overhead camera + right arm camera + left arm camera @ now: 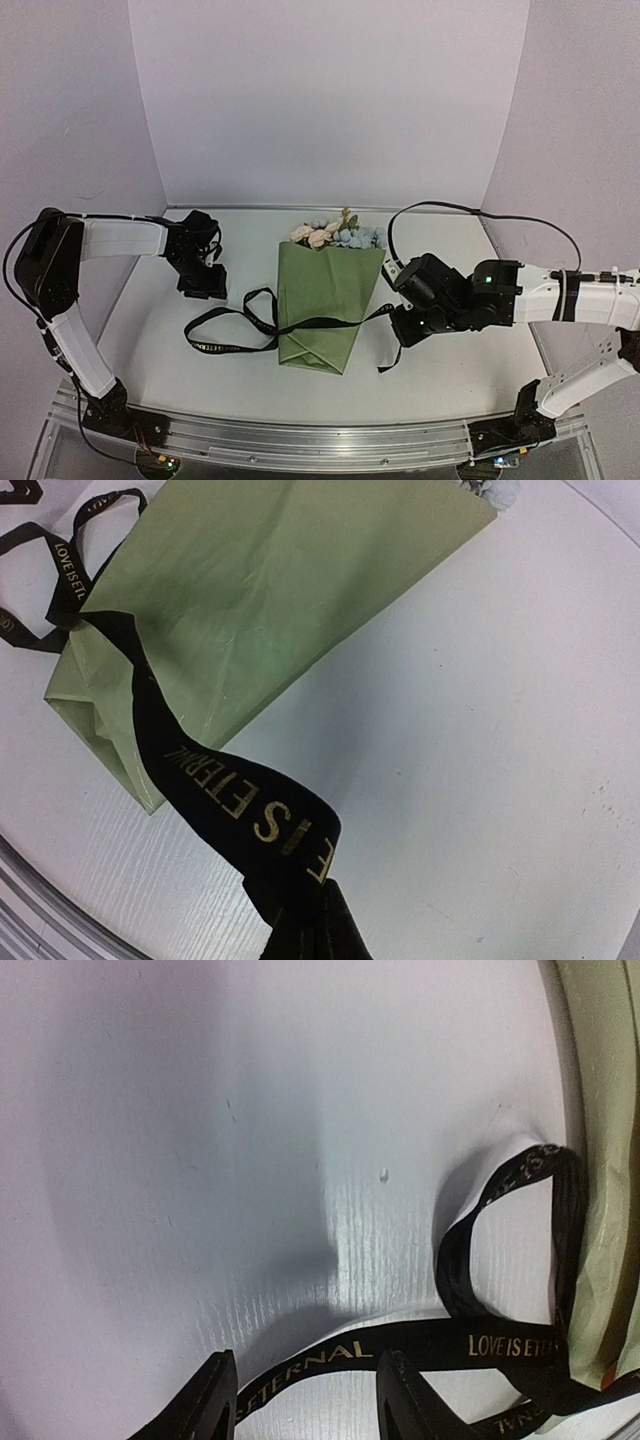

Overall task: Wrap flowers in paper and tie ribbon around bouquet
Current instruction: Pick up the left side of the ribbon at the center of the board, then straighten the ribbon in the folded bouquet, then place the ribbon on the folded bouquet.

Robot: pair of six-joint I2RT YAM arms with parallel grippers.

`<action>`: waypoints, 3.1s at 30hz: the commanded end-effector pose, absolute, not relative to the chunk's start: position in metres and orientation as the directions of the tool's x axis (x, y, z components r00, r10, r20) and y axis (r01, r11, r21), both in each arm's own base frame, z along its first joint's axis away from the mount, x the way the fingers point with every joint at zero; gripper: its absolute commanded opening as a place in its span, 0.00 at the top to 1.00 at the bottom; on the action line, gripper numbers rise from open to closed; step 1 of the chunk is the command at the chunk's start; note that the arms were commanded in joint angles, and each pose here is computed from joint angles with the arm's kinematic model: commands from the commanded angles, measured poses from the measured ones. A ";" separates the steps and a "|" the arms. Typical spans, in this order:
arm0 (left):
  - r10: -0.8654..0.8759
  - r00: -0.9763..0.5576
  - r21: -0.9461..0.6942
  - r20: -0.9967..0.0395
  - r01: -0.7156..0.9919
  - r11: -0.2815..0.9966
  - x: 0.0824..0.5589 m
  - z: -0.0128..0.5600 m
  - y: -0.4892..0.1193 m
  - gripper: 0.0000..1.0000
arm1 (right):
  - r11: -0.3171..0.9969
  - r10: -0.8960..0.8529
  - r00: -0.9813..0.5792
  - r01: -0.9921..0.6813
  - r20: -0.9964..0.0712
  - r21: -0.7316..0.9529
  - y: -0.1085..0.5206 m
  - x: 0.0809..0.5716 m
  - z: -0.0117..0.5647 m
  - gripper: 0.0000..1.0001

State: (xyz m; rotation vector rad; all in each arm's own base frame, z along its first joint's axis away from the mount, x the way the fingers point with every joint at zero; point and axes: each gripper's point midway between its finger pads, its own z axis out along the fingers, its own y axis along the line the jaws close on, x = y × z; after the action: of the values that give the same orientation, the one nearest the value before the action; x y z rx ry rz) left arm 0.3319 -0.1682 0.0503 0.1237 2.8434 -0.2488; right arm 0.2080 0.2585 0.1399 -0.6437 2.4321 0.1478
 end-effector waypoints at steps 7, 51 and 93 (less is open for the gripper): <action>0.150 -0.975 -0.218 -0.163 0.184 0.958 0.300 0.022 -0.175 0.48 | 0.883 -0.376 -0.696 -0.469 -0.612 -0.011 0.252 0.210 0.147 1.00; -0.359 -0.301 -0.172 -0.883 -0.505 0.846 0.276 0.313 0.007 1.00 | 0.907 -0.189 -0.497 0.244 -0.847 -0.345 0.011 0.208 0.300 1.00; -0.684 -0.415 -0.256 -0.600 -0.711 0.655 0.290 0.106 0.043 0.22 | 0.765 0.187 -0.933 0.335 -0.308 -0.550 -0.049 0.220 0.132 0.33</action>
State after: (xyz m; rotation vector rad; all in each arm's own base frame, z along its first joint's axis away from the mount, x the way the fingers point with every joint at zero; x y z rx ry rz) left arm 0.2748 0.0475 0.0924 -1.0844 2.2084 0.1170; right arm 0.2128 -0.0534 0.1212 0.3897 2.7456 -0.9958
